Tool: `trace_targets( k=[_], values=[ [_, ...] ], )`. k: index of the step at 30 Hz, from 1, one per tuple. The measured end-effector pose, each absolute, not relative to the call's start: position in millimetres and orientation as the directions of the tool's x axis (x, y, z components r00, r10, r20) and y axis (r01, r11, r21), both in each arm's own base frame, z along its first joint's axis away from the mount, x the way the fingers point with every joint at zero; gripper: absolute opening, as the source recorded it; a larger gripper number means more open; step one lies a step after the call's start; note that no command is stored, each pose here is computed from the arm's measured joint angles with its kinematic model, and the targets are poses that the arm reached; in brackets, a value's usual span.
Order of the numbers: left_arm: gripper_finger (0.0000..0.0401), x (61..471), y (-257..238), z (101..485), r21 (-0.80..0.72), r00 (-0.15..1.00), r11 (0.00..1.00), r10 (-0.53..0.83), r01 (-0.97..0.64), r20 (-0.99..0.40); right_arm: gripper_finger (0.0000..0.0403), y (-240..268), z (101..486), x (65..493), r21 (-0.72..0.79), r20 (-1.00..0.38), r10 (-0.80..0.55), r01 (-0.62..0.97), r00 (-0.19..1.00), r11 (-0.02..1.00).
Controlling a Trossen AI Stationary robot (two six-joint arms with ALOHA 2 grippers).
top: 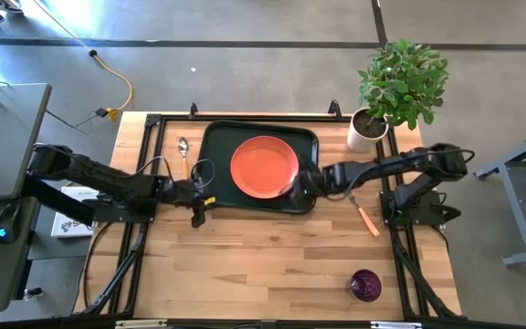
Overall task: Pick and place plate/cup/fork/spoon on tray
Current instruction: Put the orange fork on the black tray to the right of the orange plate
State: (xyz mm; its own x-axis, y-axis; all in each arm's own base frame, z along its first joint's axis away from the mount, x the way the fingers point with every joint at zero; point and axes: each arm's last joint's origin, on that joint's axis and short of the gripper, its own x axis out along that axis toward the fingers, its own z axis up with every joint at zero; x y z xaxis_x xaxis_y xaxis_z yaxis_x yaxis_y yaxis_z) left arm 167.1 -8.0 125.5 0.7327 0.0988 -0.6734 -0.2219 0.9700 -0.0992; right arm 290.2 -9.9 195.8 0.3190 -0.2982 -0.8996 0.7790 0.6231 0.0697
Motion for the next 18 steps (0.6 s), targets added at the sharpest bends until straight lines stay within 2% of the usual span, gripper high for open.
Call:
trace_targets(
  k=[8,12,14,18],
  values=[
    [0.0133,174.6,1.7,120.0,-0.157,0.739,0.967,0.046,-0.203,-0.672,0.0103,-57.5,175.4,294.3,0.007,-0.909,-0.35,0.849,0.225,0.529],
    [0.0133,181.3,0.8,118.0,-0.185,0.762,0.968,0.01,-0.169,-0.647,0.0103,-69.7,157.2,300.7,-0.016,-0.915,-0.352,0.855,0.196,0.518],
    [0.0133,183.8,0.2,116.4,-0.199,0.768,0.968,-0.011,-0.152,-0.64,0.0103,-73.0,151.4,306.7,0.006,-0.911,-0.345,0.843,0.227,0.538],
    [0.0133,187.3,0.0,115.8,-0.206,0.784,0.968,-0.017,-0.143,-0.621,0.0103,-72.6,151.6,322.0,0.097,-0.875,-0.316,0.771,0.368,0.629]
  ],
)
